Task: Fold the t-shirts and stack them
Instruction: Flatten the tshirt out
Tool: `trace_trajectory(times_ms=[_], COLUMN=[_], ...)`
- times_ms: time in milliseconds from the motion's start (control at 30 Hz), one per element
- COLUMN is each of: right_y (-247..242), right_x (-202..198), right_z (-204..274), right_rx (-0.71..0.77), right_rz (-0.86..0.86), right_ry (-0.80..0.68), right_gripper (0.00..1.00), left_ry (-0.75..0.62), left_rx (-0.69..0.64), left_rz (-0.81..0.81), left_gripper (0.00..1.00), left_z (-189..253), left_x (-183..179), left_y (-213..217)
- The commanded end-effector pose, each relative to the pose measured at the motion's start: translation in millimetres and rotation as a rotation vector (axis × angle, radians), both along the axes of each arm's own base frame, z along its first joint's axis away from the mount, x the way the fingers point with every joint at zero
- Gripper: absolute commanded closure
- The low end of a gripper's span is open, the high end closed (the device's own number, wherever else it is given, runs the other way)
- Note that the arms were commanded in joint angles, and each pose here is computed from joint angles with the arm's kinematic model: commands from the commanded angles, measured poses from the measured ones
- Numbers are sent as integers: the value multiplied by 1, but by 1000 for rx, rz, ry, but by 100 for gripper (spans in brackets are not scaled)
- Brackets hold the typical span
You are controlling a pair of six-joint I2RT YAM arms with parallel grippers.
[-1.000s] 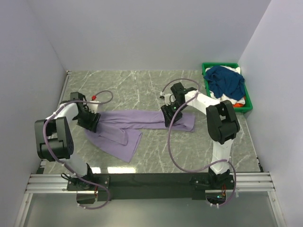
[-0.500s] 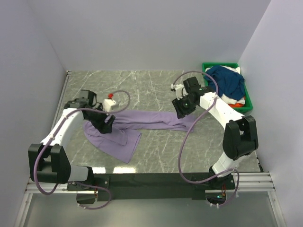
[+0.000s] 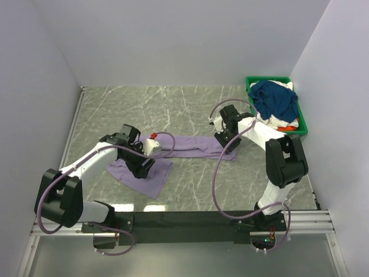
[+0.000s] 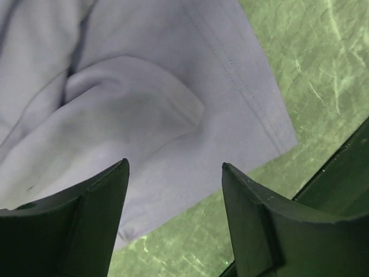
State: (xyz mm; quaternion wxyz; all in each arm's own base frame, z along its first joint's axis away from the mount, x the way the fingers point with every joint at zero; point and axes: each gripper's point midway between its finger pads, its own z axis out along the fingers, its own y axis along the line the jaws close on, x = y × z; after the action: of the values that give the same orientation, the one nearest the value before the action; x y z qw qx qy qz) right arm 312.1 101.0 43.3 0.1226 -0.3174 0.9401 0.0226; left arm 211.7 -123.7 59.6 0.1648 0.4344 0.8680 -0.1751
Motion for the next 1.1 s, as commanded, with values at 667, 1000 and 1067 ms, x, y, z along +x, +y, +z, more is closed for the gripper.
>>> trace_trajectory(times_ms=[667, 1000, 1067], right_y=[-6, -9, -13], right_x=[9, 10, 15], right_z=[0, 10, 18], right_rx=[18, 30, 36], right_rz=[-35, -32, -39], right_ry=[20, 15, 0], right_gripper=[100, 100, 100], left_ry=[-177, -189, -224], left_rx=[159, 65, 0], left_rz=[-53, -64, -24], left_gripper=[67, 99, 99], left_z=[-36, 16, 45], left_x=[22, 18, 36], left_y=[-25, -24, -17])
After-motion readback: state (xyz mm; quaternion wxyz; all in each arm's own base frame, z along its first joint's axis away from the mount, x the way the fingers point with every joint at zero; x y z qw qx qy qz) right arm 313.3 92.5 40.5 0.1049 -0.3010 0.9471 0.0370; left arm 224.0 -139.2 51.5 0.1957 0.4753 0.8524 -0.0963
